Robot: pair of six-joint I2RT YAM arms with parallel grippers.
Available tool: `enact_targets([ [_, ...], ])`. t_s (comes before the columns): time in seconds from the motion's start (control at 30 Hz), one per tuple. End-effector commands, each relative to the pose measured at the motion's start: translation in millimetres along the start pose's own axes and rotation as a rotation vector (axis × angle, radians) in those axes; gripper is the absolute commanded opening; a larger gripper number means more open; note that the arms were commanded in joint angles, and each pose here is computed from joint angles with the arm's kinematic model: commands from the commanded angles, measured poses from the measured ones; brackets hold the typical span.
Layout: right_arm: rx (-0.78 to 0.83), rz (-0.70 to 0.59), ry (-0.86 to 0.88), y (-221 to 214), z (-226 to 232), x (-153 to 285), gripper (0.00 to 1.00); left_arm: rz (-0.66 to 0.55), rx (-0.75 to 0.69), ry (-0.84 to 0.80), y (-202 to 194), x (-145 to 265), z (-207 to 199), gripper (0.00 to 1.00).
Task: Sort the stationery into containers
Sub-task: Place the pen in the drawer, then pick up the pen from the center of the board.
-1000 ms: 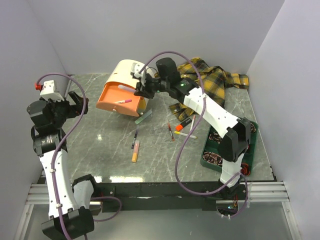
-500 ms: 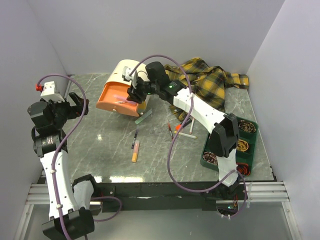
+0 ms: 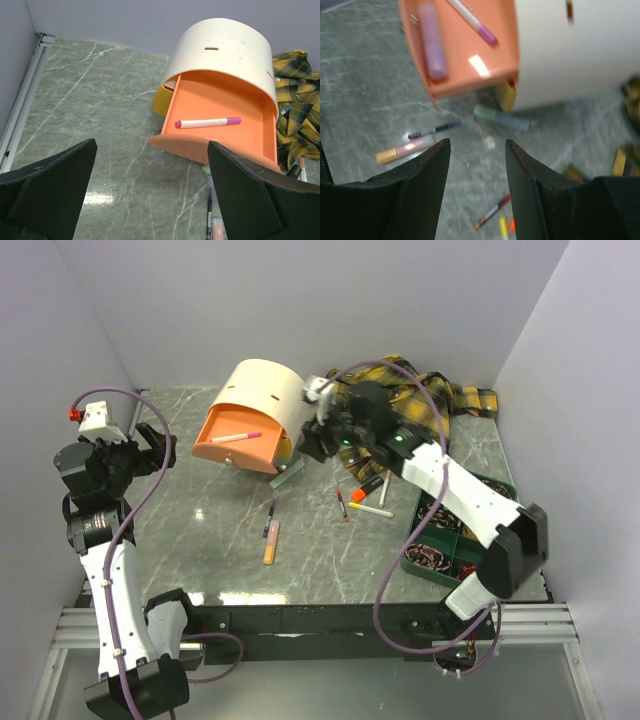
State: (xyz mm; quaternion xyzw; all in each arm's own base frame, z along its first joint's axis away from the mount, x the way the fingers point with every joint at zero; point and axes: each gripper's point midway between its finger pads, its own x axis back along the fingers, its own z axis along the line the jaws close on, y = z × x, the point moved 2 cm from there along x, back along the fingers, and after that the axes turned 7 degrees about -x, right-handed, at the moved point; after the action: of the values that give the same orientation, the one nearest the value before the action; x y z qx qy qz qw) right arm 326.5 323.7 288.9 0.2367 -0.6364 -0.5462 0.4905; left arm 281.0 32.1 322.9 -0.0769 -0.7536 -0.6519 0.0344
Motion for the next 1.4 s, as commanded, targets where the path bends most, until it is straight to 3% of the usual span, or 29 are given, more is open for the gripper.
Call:
enact_targets([
  [0.0,-0.277,0.142,-0.175,-72,-31,17,0.55,-0.057,-0.041,0.01,14,4,1,0.99],
  [0.13,-0.389,0.263,-0.212,-132,-42,15,0.5,-0.044,-0.017,0.0,8,1,0,0.99],
  [0.43,-0.507,0.349,-0.245,-185,-55,-16,0.38,-0.036,-0.034,0.018,8,3,2,0.99],
  [0.7,-0.522,0.404,-0.309,-205,-72,-33,0.36,-0.016,-0.041,0.039,3,7,5,0.99],
  [1.27,-0.53,0.533,-0.402,-254,-81,-41,0.42,-0.001,-0.015,0.051,-5,0,11,0.99],
  [1.37,-0.522,0.539,-0.4,-256,-79,-43,0.35,-0.005,-0.007,0.045,-5,-2,11,1.0],
])
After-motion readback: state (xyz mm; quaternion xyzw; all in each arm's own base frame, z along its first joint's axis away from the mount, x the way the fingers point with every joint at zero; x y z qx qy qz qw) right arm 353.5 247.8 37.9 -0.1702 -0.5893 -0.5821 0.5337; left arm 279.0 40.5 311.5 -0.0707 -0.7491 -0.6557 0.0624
